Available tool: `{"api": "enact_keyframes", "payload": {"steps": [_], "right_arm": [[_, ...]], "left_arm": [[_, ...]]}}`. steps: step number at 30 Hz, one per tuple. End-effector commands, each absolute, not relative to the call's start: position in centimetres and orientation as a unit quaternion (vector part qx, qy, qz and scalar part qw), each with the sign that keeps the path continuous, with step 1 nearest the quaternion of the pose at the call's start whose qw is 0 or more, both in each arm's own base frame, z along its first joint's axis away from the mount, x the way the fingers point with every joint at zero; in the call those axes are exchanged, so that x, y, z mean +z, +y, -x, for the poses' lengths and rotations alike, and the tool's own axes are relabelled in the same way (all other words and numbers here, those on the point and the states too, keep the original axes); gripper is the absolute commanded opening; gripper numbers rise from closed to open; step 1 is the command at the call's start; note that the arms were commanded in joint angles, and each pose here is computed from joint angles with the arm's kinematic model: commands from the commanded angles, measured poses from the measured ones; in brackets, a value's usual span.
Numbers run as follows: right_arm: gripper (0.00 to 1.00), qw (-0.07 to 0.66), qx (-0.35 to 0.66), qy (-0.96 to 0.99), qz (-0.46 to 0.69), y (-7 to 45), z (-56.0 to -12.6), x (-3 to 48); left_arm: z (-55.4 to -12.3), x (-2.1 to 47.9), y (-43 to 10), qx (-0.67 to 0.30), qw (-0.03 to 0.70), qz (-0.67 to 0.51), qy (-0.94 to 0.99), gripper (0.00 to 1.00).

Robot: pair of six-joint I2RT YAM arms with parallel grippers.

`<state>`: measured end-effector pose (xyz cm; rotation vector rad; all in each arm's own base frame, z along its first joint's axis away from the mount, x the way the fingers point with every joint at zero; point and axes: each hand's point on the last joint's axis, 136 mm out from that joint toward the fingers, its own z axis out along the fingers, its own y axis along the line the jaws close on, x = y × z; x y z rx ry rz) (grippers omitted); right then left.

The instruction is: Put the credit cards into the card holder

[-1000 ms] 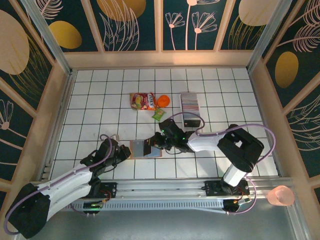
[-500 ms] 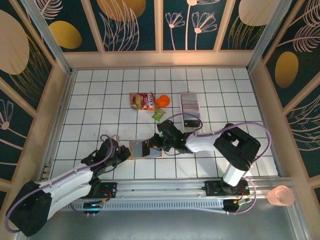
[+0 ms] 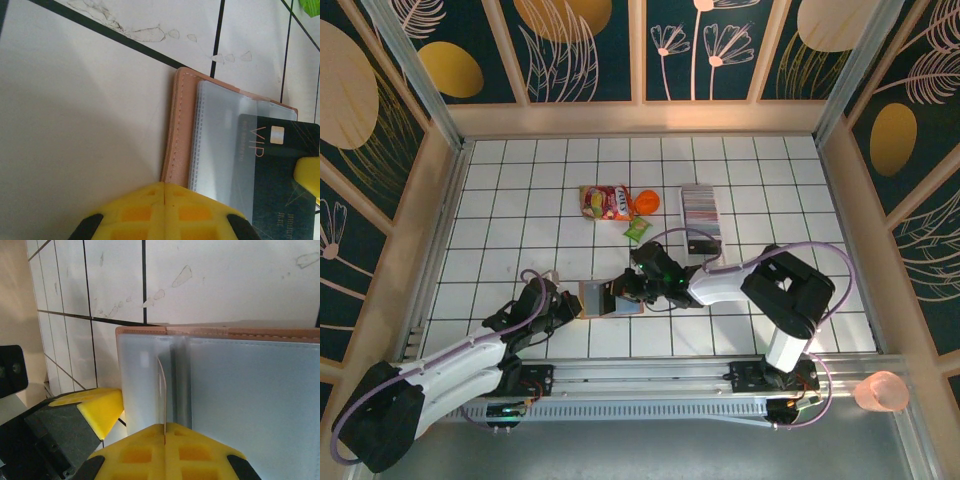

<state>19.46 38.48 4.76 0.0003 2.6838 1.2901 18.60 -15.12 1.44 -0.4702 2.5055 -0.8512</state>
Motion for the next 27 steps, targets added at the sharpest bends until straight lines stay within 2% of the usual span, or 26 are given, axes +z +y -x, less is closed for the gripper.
{"api": "enact_keyframes", "payload": {"steps": [1, 14, 27], "right_arm": [[0.00, 0.082, 0.433, 0.898, -0.003, 39.2, -19.6, 4.6], [0.00, 0.079, 0.446, 0.892, 0.004, 40.5, -20.0, 4.7], [0.00, 0.043, 0.443, 0.895, 0.039, 40.4, -17.7, 4.1]], "left_arm": [[-18.3, 0.9, -15.0, -0.303, 0.225, 0.161, 0.912, 0.00], [-18.1, 0.8, -15.0, -0.305, 0.222, 0.160, 0.912, 0.00], [-18.1, 0.7, -14.9, -0.302, 0.222, 0.160, 0.913, 0.00]]}}
